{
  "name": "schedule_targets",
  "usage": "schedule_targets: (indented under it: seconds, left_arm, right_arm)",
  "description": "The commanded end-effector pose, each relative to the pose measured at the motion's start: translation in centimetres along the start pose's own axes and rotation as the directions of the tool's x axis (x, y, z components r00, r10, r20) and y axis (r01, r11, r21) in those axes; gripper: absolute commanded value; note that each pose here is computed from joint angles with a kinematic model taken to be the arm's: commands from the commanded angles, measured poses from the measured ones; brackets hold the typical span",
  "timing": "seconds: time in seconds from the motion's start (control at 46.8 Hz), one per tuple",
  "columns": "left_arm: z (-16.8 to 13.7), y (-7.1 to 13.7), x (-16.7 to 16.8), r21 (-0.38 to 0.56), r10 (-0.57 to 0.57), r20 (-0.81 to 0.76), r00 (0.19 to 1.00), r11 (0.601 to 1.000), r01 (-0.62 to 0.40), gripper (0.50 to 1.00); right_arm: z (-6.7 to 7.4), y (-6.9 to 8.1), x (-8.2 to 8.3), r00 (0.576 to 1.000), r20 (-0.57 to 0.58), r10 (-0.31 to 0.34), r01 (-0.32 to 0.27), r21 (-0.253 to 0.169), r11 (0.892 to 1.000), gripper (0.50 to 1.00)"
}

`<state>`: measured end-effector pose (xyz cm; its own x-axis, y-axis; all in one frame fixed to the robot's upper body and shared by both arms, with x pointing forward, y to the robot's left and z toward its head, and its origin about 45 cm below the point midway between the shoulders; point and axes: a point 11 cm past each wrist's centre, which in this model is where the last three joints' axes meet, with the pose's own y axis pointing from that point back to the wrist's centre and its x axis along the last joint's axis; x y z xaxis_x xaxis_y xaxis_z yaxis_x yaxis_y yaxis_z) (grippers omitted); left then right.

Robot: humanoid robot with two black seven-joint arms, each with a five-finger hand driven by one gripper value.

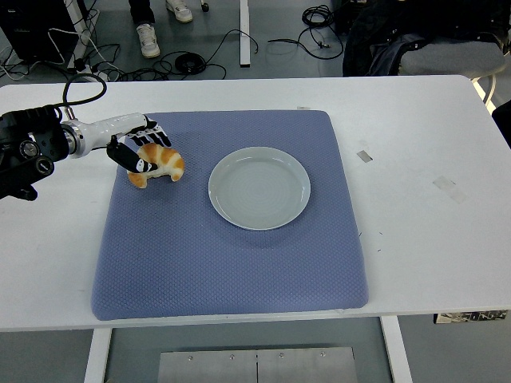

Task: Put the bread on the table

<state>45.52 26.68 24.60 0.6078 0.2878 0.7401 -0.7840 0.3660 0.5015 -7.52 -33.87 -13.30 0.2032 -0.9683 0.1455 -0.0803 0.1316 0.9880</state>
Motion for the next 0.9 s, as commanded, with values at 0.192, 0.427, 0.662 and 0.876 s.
schedule_targets:
  seconds: [0.192, 0.427, 0.662, 0.876]
  left_arm:
    - [0.2, 0.0, 0.3, -0.008, 0.008, -0.011, 1.000, 1.000, -0.008, 0.893]
    - [1.1, 0.6, 2.8, -0.064, 0.067, -0.191, 0.979, 0.995, -0.080, 0.893]
    - [0.0, 2.1, 4.9, -0.091, 0.107, -0.302, 0.947, 0.986, -0.140, 0.892]
    - [0.0, 2.4, 6.0, -0.111, 0.116, -0.417, 0.902, 0.978, -0.177, 0.892]
  right_arm:
    - [0.0, 0.0, 0.0, 1.000, -0.001, 0.000, 0.000, 0.000, 1.000, 1.000]
    - [0.0, 0.0, 0.0, 1.000, -0.001, 0.000, 0.000, 0.000, 1.000, 1.000]
    - [0.0, 0.0, 0.0, 1.000, 0.001, 0.000, 0.000, 0.000, 1.000, 1.000]
    - [0.0, 0.0, 0.0, 1.000, -0.001, 0.000, 0.000, 0.000, 1.000, 1.000]
